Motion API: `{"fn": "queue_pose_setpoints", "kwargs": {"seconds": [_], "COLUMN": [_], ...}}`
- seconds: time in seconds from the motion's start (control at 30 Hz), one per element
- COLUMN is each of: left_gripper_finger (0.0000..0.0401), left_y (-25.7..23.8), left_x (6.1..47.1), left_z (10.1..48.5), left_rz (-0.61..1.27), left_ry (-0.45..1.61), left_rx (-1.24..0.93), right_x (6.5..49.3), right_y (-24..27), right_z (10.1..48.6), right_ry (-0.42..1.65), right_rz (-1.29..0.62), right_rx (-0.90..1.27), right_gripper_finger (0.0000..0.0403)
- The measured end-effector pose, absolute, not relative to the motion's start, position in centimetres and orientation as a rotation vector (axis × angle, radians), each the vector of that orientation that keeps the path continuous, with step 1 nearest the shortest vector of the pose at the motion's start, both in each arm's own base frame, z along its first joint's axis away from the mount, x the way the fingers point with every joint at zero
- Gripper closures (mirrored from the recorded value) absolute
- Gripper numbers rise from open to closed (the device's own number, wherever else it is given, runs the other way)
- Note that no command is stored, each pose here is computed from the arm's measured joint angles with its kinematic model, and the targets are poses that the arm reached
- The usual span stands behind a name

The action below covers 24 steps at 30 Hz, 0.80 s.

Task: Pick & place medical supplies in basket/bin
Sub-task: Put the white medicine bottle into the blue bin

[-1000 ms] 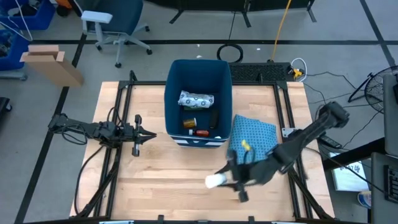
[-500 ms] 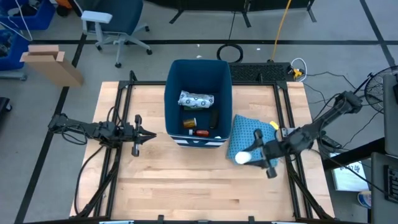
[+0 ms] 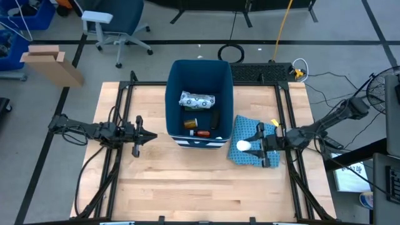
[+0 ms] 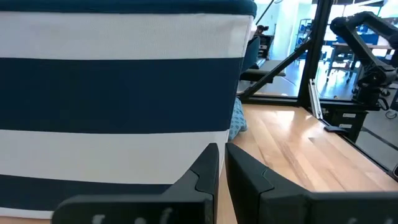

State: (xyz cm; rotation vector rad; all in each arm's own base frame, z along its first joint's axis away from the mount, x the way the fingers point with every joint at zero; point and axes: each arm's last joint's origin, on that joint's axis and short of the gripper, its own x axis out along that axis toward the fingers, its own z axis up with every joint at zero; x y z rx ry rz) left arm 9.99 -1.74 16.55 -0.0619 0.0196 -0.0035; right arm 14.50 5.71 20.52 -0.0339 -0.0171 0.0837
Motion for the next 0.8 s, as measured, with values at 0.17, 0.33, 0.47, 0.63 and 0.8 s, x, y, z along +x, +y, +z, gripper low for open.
{"fn": "queue_pose_setpoints", "kwargs": {"seconds": [0.17, 0.33, 0.47, 0.63, 0.8], "left_gripper_finger": [0.0368, 0.0368, 0.0368, 0.0368, 0.0368], "left_y": [-1.7, -1.7, -1.7, -1.7, -1.7], "left_x": [10.0, 10.0, 10.0, 10.0, 10.0], "left_z": [16.5, 16.5, 16.5, 16.7, 16.7], "left_rz": [-0.003, -0.003, -0.003, -0.002, -0.001], "left_ry": [0.021, 0.024, 0.023, 0.009, 0.007], "left_rx": [-0.062, -0.057, -0.057, -0.059, -0.046], "right_x": [13.9, 13.6, 13.7, 15.9, 19.0], "right_y": [4.6, 3.7, 3.4, 3.5, 2.9], "right_z": [18.9, 18.4, 18.4, 23.2, 29.1], "right_ry": [-0.104, -0.173, -0.172, -0.174, -0.095], "right_rz": [0.068, 0.055, 0.036, 0.002, -0.068], "right_rx": [-0.037, 0.002, 0.013, -0.026, -0.071], "right_gripper_finger": [0.0234, 0.0234, 0.0234, 0.0234, 0.0233]}}
